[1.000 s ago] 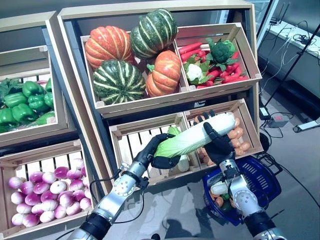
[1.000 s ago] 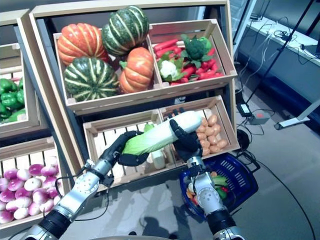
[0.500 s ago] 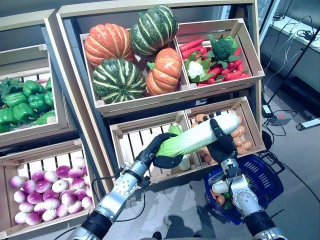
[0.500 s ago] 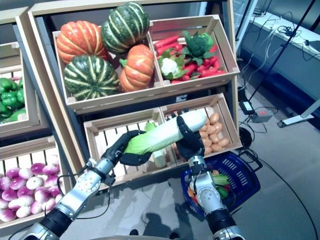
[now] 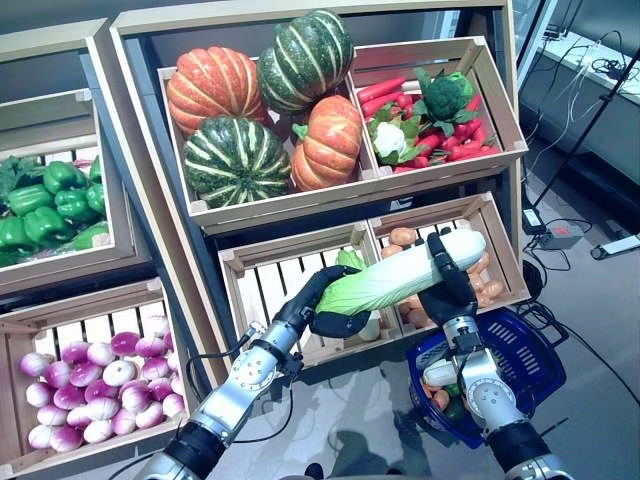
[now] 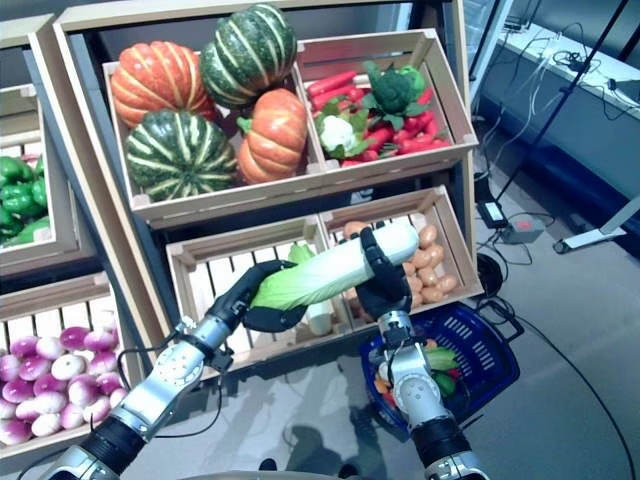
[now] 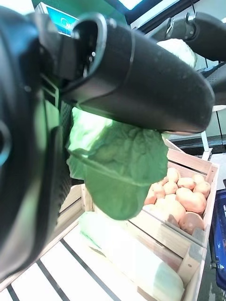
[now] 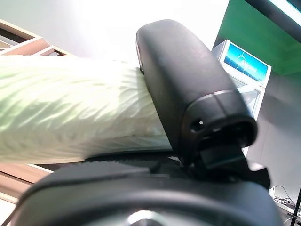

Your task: Put vegetables into the basket

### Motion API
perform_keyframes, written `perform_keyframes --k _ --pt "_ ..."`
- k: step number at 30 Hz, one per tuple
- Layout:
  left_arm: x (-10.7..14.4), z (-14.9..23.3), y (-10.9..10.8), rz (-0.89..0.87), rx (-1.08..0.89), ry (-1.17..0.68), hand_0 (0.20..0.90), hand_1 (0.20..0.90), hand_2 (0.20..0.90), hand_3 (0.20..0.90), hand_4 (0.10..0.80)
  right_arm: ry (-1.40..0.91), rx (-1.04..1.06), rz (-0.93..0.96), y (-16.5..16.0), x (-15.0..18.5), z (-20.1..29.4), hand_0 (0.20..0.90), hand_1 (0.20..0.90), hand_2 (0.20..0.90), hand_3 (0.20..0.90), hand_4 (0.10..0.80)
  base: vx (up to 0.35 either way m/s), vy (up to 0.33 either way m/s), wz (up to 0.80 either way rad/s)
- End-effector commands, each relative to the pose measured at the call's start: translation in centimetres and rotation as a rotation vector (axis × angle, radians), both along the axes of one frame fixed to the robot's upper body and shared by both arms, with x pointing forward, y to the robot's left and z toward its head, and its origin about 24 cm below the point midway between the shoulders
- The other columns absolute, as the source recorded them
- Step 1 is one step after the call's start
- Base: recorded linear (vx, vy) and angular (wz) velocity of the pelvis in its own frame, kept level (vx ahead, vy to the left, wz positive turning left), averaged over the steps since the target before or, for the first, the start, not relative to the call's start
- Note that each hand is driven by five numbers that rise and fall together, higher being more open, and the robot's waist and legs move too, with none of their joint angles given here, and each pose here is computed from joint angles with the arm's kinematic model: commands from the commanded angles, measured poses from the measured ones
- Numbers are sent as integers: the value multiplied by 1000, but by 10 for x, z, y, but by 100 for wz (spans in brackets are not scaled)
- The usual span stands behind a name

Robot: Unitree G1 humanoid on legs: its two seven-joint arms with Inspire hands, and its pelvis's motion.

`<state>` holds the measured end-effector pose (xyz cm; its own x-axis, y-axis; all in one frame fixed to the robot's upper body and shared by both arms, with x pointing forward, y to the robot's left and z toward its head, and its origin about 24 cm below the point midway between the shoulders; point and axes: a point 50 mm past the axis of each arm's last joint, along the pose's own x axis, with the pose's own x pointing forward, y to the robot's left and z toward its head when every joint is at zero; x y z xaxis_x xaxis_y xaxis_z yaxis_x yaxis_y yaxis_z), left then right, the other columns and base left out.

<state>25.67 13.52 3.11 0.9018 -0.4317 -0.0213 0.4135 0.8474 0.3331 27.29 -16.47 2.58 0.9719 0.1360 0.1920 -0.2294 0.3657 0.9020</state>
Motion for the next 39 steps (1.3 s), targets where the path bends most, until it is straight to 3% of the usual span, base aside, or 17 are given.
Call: perform_keyframes --k 1,7,11,15,20,31,39 --pt "11 28 -32 -210 43 -128 900 900 900 900 800 -379 71 -77 1 37 85 300 300 300 300 400 0 0 0" --pt "13 10 -18 -129 69 -31 900 900 900 900 800 -279 -13 -123 -13 33 64 300 300 300 300 400 18 5 -1" --pt "2 -20 11 -2 94 81 900 900 900 900 800 -168 -14 -221 -41 14 31 300 300 300 300 400 17 2 -7" --pt "-15 -46 28 74 159 164 900 900 900 900 800 -9 -48 -303 -55 -6 -5 300 300 300 300 400 2 1 -10" --pt "-16 -60 44 145 200 223 900 900 900 900 800 106 -70 -412 -82 -17 -27 300 300 300 300 400 -49 -9 -5" --pt "-7 -63 52 217 222 231 900 900 900 900 800 234 -138 -575 -122 -20 -34 300 300 300 300 400 46 -27 -6" --pt "3 -42 47 184 106 192 900 900 900 900 800 349 -389 -790 -175 -14 -9 300 300 300 300 400 60 -52 0"
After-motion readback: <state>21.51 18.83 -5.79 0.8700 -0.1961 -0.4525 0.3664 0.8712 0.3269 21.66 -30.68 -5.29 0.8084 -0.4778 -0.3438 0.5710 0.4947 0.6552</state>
